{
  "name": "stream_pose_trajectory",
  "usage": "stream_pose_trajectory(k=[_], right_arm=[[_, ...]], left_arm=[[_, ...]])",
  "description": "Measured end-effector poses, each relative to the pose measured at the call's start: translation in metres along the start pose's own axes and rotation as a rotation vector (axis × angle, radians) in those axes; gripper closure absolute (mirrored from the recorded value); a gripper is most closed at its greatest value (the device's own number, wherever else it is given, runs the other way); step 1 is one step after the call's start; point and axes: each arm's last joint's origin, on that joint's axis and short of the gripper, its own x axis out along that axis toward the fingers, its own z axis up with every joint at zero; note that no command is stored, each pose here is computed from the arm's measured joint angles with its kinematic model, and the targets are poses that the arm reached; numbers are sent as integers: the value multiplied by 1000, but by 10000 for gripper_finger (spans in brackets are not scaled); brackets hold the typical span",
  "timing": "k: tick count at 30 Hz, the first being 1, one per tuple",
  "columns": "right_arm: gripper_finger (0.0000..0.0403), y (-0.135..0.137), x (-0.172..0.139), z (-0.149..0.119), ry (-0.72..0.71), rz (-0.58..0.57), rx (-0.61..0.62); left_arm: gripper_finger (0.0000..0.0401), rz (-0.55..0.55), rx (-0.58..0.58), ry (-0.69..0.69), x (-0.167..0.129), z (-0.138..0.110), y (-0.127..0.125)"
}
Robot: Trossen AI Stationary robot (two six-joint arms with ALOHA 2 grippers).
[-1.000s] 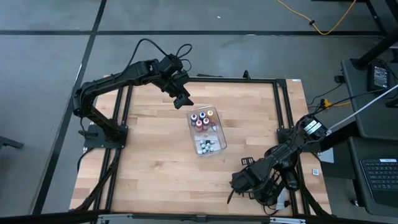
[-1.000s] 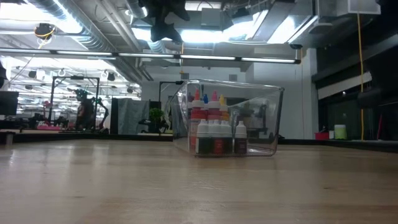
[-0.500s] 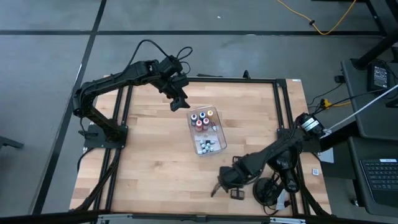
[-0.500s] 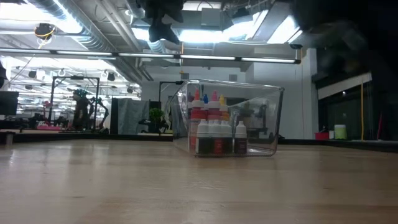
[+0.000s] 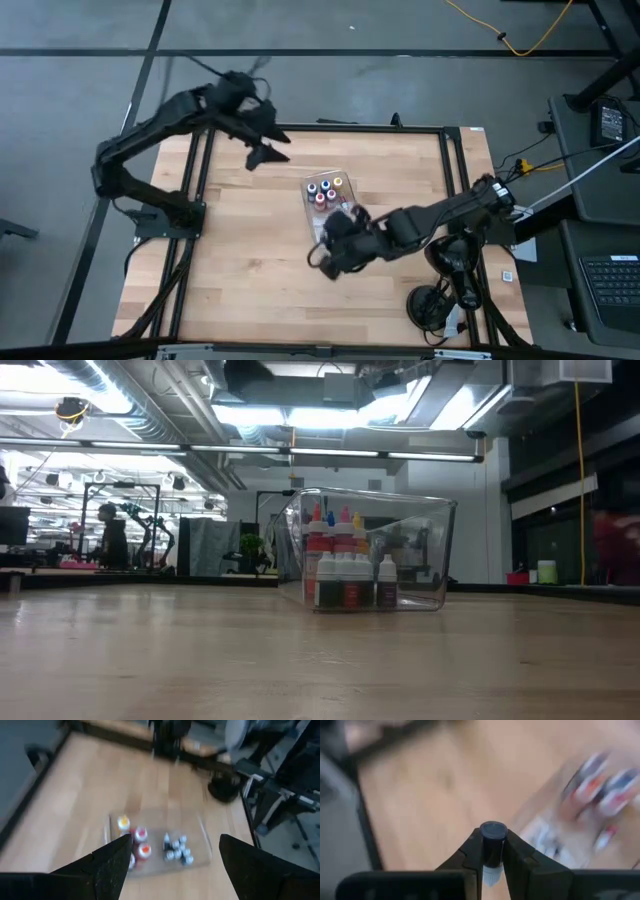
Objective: Pick & Place food coloring
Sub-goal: Put the small red food coloring bottle into the bottom of the bin
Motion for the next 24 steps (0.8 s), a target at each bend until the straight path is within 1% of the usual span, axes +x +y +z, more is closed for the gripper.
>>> stream_pose_trajectory(k=[4,8,10,14,17,20,24], right_arm=[[346,-1,-24,33,-258,-82,41],[345,-6,-42,60,-433,-141,39],[347,-8,-49,75,-512,-150,27],[346,-17,-62,104,-621,-153,-7],[346,-26,-73,124,-689,-151,-22],[346,-35,-85,142,-738,-138,-69],[346,-46,-107,163,-825,-71,-107]], left_arm=[[107,-9,27,-170,-32,7,-7],[107,-21,61,-346,-54,18,-19],[107,-48,82,-421,-61,23,-25],[107,-117,122,-546,-70,34,-35],[107,-136,158,-597,-72,39,-40],[107,-130,198,-643,-74,42,-41],[107,-98,238,-710,-75,49,-40]])
